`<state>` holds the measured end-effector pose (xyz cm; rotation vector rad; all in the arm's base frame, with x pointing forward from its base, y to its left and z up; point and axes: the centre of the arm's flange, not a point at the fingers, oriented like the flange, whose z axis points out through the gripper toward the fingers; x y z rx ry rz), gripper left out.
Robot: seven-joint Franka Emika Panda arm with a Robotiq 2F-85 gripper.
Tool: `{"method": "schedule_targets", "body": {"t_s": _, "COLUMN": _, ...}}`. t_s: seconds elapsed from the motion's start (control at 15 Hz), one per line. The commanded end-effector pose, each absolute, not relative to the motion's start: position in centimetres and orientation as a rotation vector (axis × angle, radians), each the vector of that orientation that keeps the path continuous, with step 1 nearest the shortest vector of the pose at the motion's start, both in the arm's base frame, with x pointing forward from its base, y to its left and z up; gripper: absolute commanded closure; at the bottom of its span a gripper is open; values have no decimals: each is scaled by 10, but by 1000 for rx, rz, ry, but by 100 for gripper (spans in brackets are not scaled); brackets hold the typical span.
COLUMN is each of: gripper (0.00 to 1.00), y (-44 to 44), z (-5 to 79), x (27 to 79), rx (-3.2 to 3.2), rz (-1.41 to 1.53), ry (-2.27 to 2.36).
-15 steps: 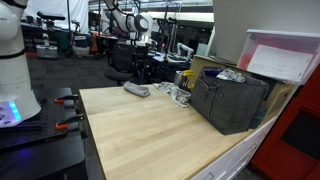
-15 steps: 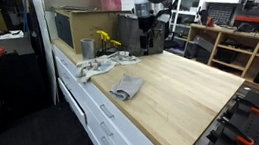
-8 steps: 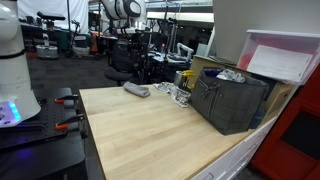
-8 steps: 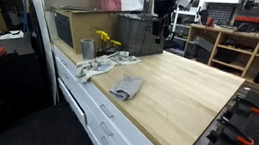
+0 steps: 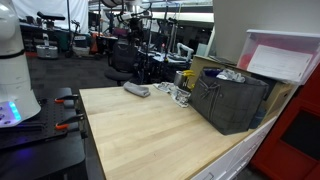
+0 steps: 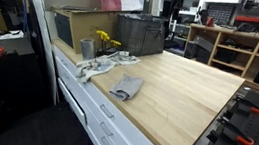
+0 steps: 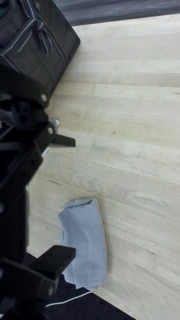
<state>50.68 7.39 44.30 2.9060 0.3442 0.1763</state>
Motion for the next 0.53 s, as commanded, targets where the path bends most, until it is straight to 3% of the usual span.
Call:
{"method": "schedule_targets", "body": {"t_s": 0.0, "gripper": 0, "y": 65, "z": 459, "x": 503, "rx": 2915, "rz": 196, "ry": 283}}
{"method": "schedule_targets", "body": {"t_s": 0.47, "gripper": 0, "y": 69, "z": 456, "x": 504, "rx": 2944, "rz": 212, "ry": 260}}
